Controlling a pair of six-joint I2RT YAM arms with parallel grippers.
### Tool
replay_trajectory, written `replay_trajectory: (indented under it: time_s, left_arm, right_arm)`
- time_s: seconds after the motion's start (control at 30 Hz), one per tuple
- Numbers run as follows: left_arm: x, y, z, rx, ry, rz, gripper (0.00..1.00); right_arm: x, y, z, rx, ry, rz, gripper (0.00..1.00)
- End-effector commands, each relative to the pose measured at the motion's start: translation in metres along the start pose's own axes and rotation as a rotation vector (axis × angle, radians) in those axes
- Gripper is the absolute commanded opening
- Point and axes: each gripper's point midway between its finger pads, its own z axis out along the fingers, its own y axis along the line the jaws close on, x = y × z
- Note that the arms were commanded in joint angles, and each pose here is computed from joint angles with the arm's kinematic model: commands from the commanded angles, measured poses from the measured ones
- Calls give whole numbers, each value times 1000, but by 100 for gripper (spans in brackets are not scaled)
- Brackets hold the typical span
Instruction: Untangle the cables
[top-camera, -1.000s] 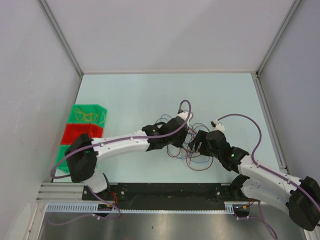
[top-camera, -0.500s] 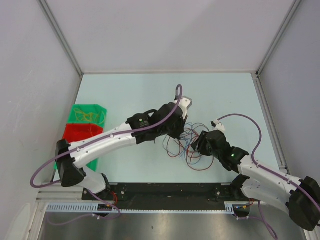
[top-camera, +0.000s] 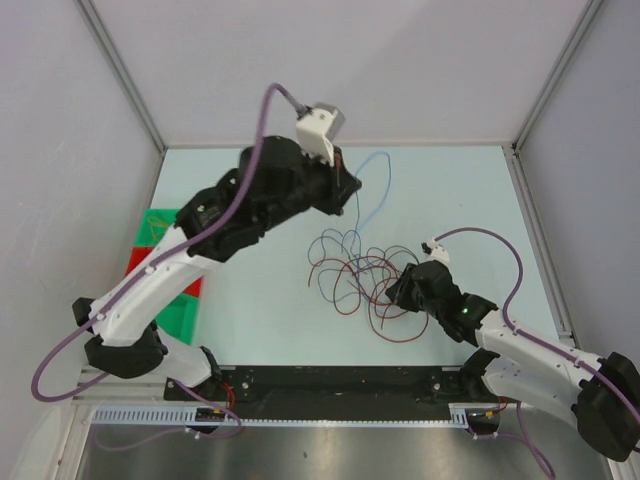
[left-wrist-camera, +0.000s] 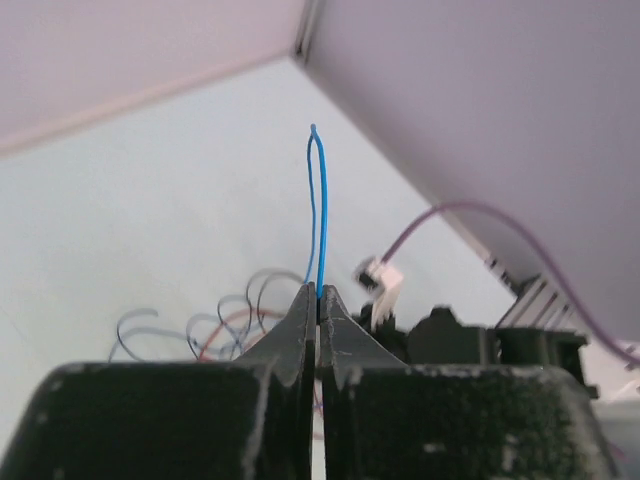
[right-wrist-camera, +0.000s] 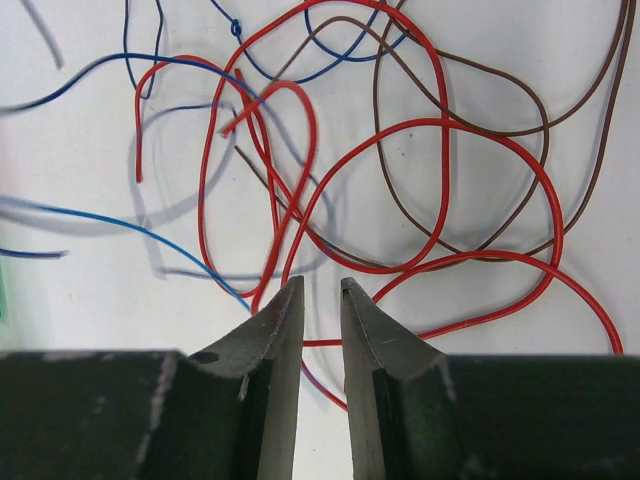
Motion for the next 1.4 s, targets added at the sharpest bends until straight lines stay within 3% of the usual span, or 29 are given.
replay_trajectory:
  time_s: [0.0,0.13,0.3,0.37,0.43,0.5,0.6,0.7,0.97,1.37]
  left_arm:
    - [-82,5,-39,3,-216,22,0]
    - [-157,-4,-85,45,-460,33,0]
    - [-203,-17,-131,115,-678,83,0]
    - [-213,-18,-142,126,-742,90,0]
    - [-212,-17,-148,126,-762,98,1]
    - [-206,-11,-146,100,-749,102,1]
    - [-191,-4,-135,73,-700,102,0]
    - [-165,-5,-120,98,-642,137,0]
    - [-131,0,-127,176,-643,175,0]
    - [-119,-13,-146,328,-622,120,0]
  right_arm:
    - [-6,1,2,-8,-38,-9,26]
    - [-7,1,1,-15,-46,-9,26]
    - [-6,0,1,-13,-43,-11,29]
    - [-7,0,1,-14,-42,-10,36]
    - [-7,3,1,-25,-42,-17,50]
    - [-7,10,0,-61,-28,-34,61]
    - [-17,26,-7,-102,-19,-82,67]
    - [-36,48,-25,-142,-35,-122,69]
    - [-68,99,-82,-330,-64,-219,72]
    - [-138,156,-179,-580,-376,-375,76]
